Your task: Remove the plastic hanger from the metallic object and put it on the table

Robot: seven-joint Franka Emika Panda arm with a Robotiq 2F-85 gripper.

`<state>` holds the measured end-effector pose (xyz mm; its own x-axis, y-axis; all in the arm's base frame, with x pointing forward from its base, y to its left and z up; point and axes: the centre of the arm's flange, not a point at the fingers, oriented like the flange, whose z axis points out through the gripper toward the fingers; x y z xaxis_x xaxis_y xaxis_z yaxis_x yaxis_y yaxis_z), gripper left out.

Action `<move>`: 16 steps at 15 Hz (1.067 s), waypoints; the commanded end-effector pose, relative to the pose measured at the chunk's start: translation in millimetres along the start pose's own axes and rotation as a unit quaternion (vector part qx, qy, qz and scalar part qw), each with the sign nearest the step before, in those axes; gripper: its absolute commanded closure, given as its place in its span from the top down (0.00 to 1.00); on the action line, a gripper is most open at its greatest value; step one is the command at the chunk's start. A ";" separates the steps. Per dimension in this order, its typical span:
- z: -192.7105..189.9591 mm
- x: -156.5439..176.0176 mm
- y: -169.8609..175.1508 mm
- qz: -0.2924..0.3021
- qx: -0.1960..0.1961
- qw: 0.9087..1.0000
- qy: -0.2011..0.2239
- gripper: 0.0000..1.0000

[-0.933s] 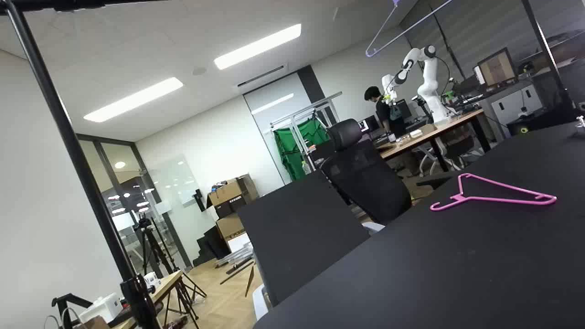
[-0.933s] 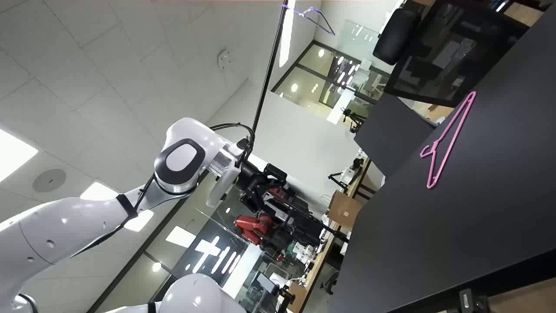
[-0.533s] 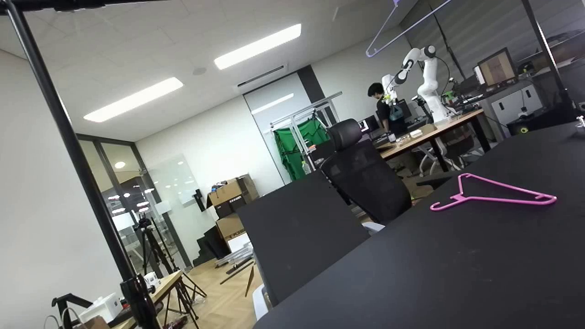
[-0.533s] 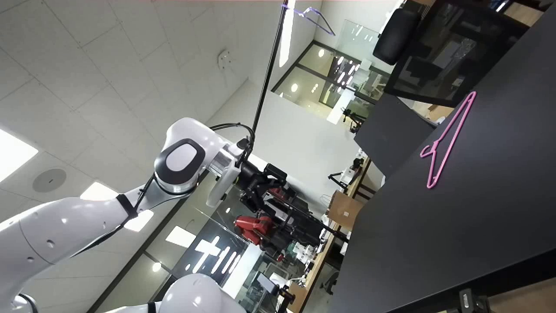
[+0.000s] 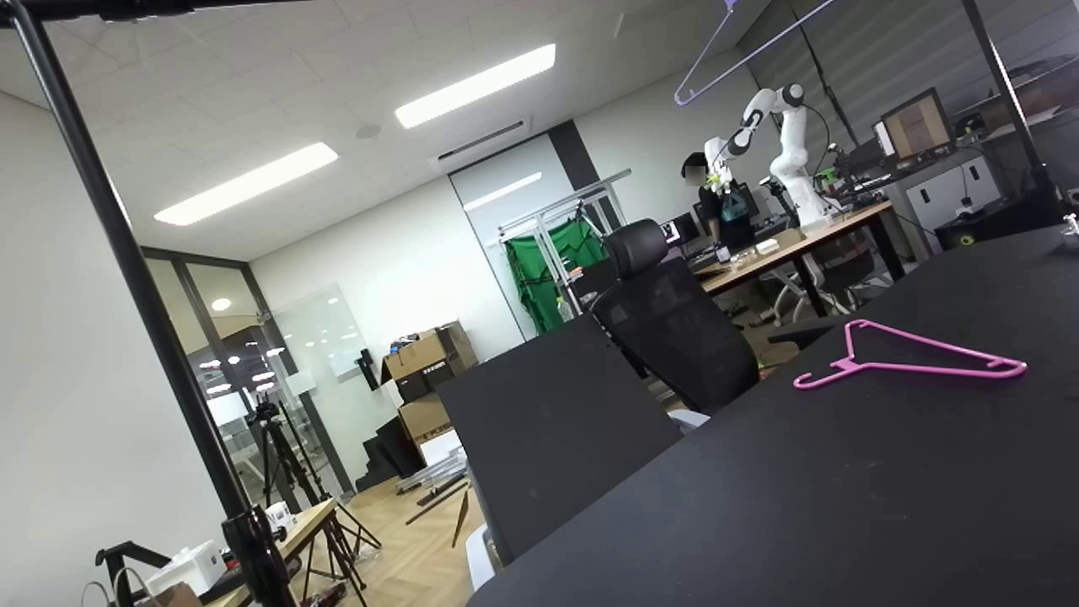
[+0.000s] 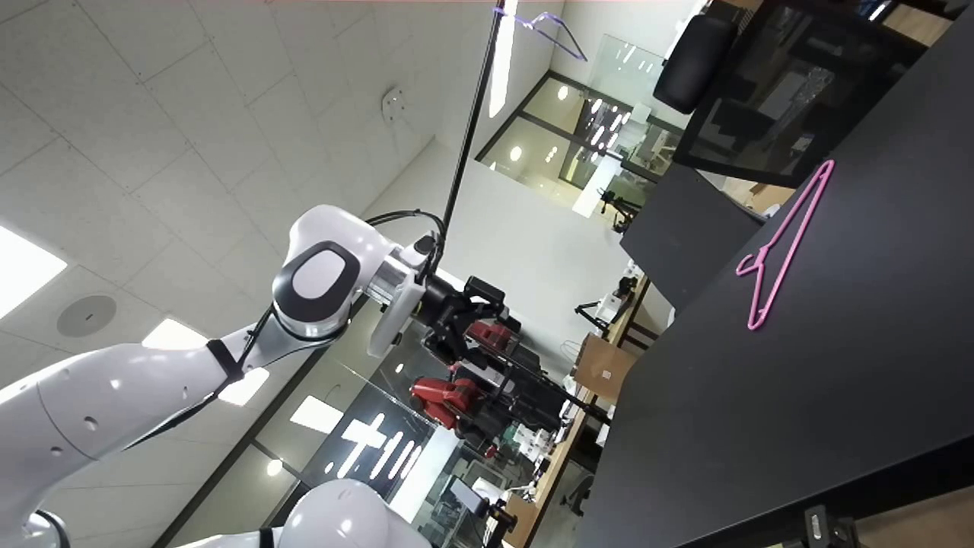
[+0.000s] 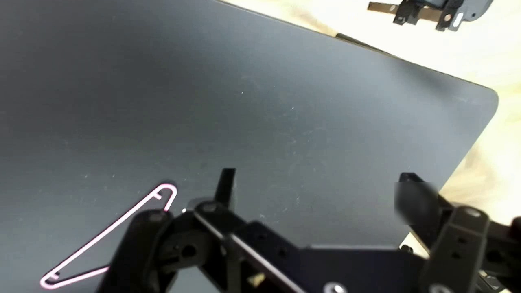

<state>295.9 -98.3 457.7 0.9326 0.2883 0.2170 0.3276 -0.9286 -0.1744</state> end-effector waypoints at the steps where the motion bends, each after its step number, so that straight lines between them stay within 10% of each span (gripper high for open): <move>1: -11.0 32.1 46.7 -0.063 -0.052 0.997 0.008 1.00; 8: -45.1 95.3 170.2 -0.082 -0.160 0.984 0.019 1.00; 16: -138.9 167.8 284.0 0.063 -0.277 0.945 0.161 1.00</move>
<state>481.6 -301.1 538.2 0.8484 0.2657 0.4579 0.1459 -0.9488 0.2802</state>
